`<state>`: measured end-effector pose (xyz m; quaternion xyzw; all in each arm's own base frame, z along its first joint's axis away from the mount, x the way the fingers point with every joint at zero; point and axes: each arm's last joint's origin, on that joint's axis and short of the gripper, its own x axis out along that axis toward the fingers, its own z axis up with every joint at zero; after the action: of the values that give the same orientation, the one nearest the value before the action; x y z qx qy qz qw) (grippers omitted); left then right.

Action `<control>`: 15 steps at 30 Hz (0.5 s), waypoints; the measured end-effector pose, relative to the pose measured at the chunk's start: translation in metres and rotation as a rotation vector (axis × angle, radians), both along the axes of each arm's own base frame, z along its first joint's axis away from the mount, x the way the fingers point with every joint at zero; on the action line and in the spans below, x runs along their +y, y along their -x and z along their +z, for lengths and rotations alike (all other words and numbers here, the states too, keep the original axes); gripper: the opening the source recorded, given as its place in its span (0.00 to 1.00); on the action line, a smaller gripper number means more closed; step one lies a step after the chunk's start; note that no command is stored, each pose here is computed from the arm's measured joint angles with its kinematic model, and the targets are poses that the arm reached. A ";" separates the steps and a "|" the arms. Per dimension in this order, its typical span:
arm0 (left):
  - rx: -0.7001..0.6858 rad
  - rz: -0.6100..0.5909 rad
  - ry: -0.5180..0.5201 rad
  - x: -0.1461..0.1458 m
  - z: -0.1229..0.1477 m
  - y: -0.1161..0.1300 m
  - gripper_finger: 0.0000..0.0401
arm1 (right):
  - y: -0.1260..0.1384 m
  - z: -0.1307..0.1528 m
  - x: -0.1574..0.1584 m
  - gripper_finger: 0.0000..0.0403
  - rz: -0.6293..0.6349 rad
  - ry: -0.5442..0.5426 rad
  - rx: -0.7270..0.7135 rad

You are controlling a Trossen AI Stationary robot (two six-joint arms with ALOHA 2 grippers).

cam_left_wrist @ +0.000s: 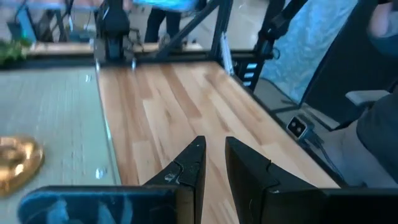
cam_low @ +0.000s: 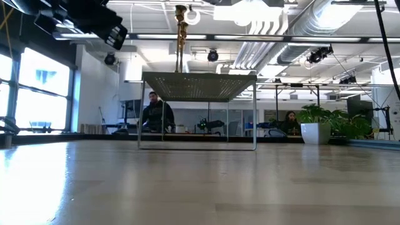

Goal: Pick & Place candle stick holders
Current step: Put the blue scented candle on the shelf aligned with the blue scented candles

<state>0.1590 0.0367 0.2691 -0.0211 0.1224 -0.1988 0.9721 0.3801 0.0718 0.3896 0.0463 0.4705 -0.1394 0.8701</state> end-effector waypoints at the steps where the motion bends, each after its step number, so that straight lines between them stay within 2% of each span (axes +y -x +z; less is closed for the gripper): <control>1: -0.020 -0.012 -0.003 0.000 0.002 0.000 0.15 | 0.000 0.003 -0.011 0.71 -0.021 -0.004 -0.009; 8: -0.119 -0.168 -0.001 -0.007 0.010 -0.006 0.15 | -0.008 0.001 -0.076 0.71 -0.093 -0.061 0.003; 15: -0.117 -0.268 -0.017 -0.022 0.006 -0.012 0.15 | -0.014 -0.015 -0.106 0.71 -0.162 -0.083 0.073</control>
<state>0.1715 0.0151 0.2753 0.0155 0.0687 -0.3268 0.9425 0.3945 -0.0345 0.3742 0.1148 0.5019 -0.1912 0.8356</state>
